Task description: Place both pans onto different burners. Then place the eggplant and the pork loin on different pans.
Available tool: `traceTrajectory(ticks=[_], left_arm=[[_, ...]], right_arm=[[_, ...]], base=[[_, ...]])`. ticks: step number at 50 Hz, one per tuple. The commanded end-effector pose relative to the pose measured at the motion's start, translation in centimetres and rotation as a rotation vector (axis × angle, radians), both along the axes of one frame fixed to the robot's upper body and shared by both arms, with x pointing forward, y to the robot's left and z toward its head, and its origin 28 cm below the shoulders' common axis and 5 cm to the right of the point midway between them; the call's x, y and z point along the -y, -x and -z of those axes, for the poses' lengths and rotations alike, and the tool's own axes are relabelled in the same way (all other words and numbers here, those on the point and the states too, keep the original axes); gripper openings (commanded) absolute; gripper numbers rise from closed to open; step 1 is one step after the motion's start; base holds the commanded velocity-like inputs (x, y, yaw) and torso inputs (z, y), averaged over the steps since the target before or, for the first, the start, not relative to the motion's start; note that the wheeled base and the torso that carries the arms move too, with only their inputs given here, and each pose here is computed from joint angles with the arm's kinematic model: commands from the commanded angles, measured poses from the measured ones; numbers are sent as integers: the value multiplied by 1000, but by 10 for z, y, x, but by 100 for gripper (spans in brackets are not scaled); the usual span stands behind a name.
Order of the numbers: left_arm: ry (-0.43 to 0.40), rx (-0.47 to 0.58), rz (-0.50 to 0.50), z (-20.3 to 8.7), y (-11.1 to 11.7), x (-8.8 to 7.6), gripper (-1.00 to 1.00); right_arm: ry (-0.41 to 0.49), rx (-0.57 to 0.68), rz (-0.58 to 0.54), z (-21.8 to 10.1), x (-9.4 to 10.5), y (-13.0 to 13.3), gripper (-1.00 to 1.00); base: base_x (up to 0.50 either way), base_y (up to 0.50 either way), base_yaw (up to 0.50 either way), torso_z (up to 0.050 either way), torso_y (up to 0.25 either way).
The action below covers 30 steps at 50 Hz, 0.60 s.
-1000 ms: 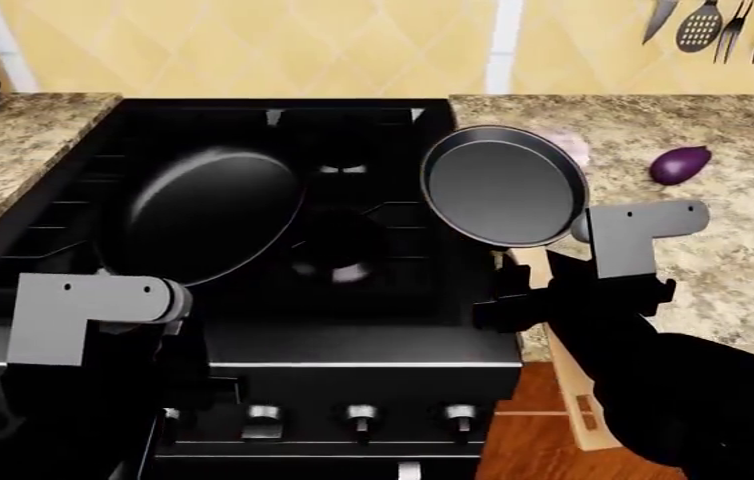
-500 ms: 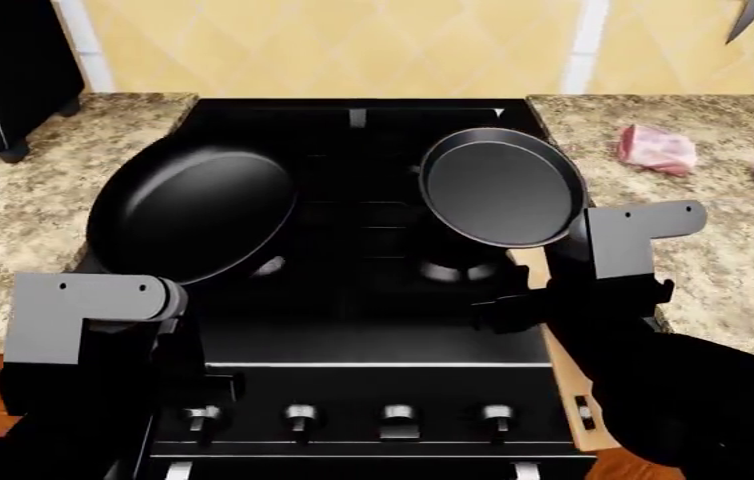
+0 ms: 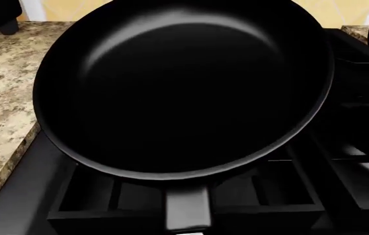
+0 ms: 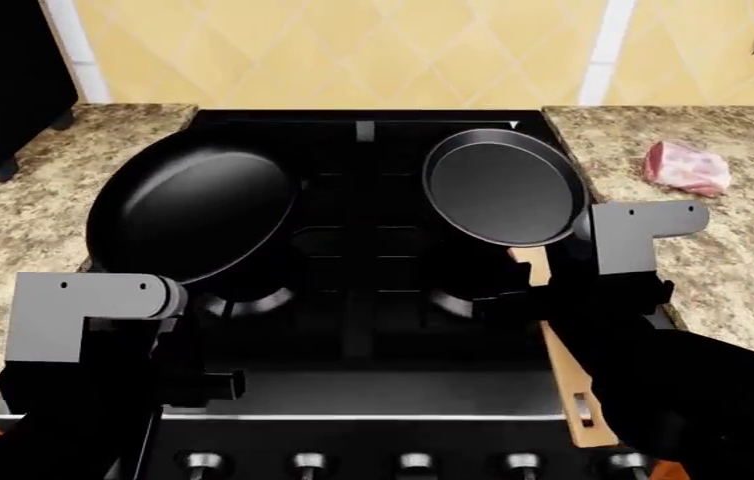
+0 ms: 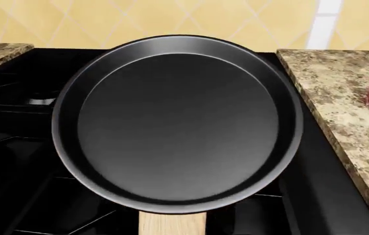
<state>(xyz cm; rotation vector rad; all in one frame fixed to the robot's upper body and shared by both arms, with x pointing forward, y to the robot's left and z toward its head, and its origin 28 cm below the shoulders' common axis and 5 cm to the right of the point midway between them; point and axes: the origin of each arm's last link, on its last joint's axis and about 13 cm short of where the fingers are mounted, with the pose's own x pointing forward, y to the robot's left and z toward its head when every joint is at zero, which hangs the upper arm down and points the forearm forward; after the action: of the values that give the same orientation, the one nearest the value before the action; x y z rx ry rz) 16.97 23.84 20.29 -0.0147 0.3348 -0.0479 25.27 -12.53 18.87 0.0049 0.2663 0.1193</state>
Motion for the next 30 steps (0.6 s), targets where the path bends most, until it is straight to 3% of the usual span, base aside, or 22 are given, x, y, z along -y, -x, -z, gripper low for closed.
traceTrajectory(ticks=[1,12,30], left_arm=[[9,73,-43,-9,-6,-3,-100],[2,85,-42,-12,-7,-4,-100],[8,79,-46,-8,-8,-5,-100]], right_arm=[[3,51,25,-9,3,-3,-100],[20,4,27,-10,6,-10,-100],[19,-79,34,17,7,-11,-100]], base=[[0,0,0,0,11],[0,0,0,2,4],[0,0,0,1,4]])
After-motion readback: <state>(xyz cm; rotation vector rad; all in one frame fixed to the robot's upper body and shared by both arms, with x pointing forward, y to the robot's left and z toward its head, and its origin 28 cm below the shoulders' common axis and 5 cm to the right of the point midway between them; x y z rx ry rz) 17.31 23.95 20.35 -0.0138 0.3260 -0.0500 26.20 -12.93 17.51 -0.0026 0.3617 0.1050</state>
